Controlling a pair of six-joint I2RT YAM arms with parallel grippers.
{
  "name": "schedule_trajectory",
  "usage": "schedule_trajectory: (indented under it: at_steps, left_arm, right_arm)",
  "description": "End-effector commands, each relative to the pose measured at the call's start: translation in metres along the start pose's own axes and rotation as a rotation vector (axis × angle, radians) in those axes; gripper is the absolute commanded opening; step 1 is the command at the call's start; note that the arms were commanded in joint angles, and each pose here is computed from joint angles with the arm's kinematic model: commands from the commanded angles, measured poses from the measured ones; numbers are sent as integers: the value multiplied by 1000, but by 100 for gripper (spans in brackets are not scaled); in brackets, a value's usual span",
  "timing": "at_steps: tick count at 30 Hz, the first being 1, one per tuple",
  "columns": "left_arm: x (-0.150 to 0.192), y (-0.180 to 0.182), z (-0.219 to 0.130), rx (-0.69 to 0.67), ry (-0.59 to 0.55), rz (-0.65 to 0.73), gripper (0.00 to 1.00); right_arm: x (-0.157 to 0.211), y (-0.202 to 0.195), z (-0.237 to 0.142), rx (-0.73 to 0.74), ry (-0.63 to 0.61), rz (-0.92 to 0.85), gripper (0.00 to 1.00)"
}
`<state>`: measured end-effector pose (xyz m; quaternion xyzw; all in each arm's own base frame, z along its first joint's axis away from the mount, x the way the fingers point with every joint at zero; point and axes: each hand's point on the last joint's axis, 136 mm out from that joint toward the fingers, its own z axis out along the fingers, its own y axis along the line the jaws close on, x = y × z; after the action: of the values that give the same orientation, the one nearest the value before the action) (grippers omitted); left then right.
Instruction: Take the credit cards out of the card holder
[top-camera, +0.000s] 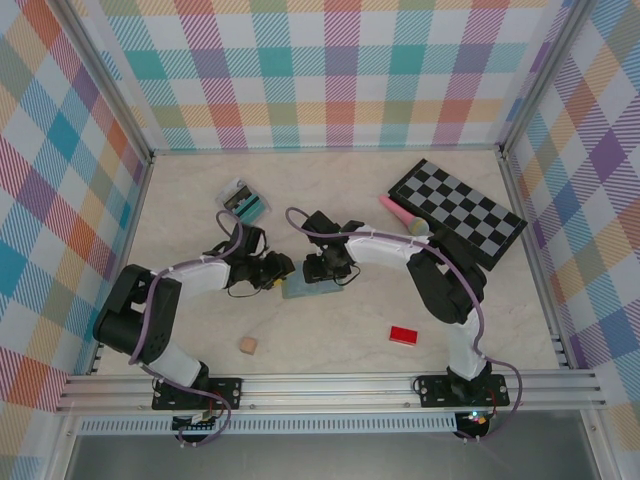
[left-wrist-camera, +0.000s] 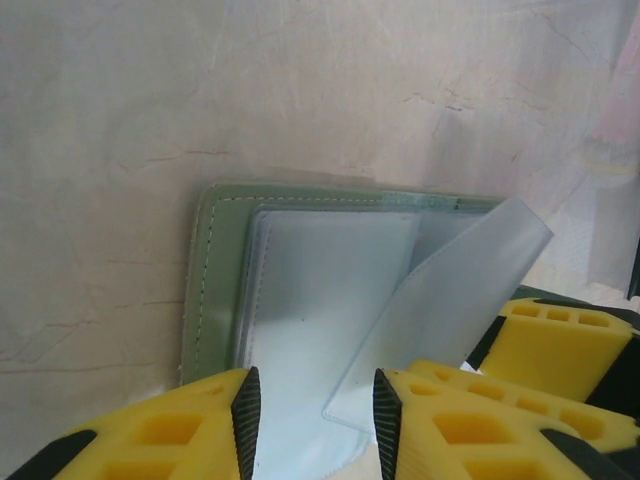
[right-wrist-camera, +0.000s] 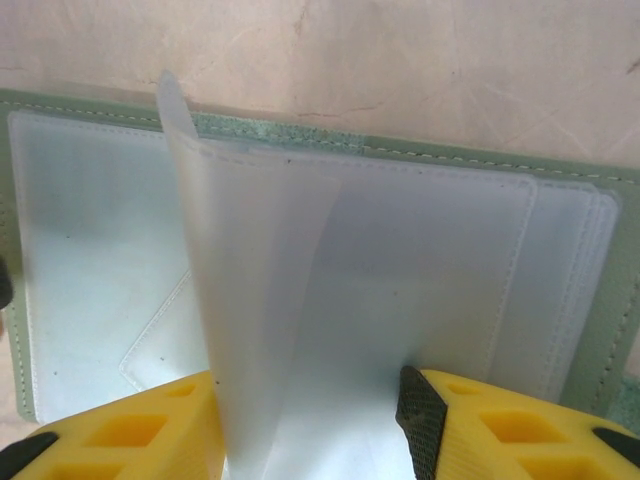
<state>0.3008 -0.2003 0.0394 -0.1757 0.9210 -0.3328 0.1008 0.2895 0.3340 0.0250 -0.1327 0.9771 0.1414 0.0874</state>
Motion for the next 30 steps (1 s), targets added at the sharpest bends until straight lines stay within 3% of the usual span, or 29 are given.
schedule_trajectory:
  at_steps: [1,18,30]
  left_arm:
    - [3,-9,6,8,31,23,37]
    - [-4,-6,-11,-90,-22,77,42]
    - [2,-7,5,-65,37,72,40]
  right_arm:
    - [31,-23,22,60,114,41,51]
    - [33,-25,25,71,125,43,50]
    - [34,-26,26,74,129,48,49]
